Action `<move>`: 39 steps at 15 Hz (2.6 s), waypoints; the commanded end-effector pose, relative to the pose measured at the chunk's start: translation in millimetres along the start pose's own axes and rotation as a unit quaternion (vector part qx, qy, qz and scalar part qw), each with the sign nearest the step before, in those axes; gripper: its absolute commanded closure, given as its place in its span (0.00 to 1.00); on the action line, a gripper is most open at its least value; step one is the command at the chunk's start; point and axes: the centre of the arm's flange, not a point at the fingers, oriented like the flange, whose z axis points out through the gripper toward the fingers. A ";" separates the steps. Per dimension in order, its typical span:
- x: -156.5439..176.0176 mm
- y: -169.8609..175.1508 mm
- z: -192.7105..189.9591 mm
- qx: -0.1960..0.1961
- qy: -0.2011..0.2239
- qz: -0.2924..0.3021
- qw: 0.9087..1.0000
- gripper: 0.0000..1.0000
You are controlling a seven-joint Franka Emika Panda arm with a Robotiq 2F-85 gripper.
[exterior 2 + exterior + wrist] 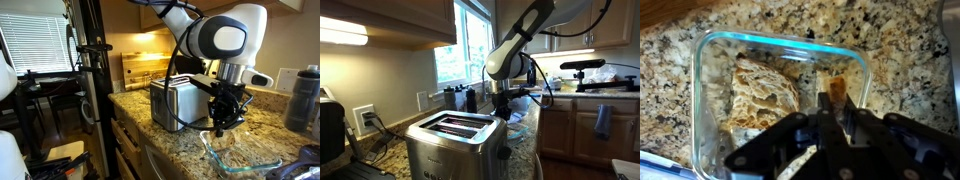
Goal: Put a slice of bread in the toaster
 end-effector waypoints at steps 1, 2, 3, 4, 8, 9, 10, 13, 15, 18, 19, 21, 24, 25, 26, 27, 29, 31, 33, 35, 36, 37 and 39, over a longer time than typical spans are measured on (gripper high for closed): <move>-4.7 0.1 -10.9 0.000 0.011 0.007 1.000 0.91; -6.2 -0.4 -13.3 -0.001 0.015 0.006 1.000 0.91; -9.6 -1.6 -17.3 -0.001 0.022 0.005 1.000 0.91; -13.0 -3.3 -21.8 -0.001 0.028 0.003 1.000 0.91; -26.5 -10.0 -44.3 -0.001 0.055 -0.006 0.998 0.91; -31.1 -12.5 -50.6 -0.001 0.063 -0.009 0.998 0.91; -36.0 -15.1 -57.4 0.000 0.070 -0.011 0.998 0.91; -50.3 -20.6 -73.6 -0.004 0.087 -0.021 0.996 0.91; -58.2 -22.9 -82.4 -0.006 0.093 -0.026 0.995 0.91; -74.8 -29.7 -95.3 -0.009 0.100 -0.034 0.994 0.91; -80.7 -32.7 -98.9 -0.011 0.102 -0.037 0.994 0.91; -85.4 -32.3 -105.0 -0.015 0.108 -0.043 0.993 0.91; -91.8 -31.7 -114.0 -0.019 0.117 -0.049 0.992 0.92; -93.2 -31.4 -116.4 -0.020 0.120 -0.050 0.991 0.92; -93.5 -31.2 -119.6 -0.022 0.124 -0.050 0.991 0.92; -93.2 -30.7 -121.7 -0.023 0.127 -0.051 0.990 0.92; -91.6 -31.0 -126.0 -0.025 0.131 -0.056 0.989 0.92; -90.7 -33.2 -130.8 -0.029 0.139 -0.061 0.988 0.92; -87.7 -35.1 -134.2 -0.031 0.144 -0.066 0.987 0.92; -83.1 -38.5 -137.0 -0.033 0.150 -0.072 0.986 0.92; -81.3 -40.2 -138.3 -0.034 0.154 -0.073 0.985 0.92; -78.5 -41.2 -139.8 -0.035 0.157 -0.076 0.984 0.92; -74.6 -43.4 -143.5 -0.034 0.160 -0.079 0.983 0.92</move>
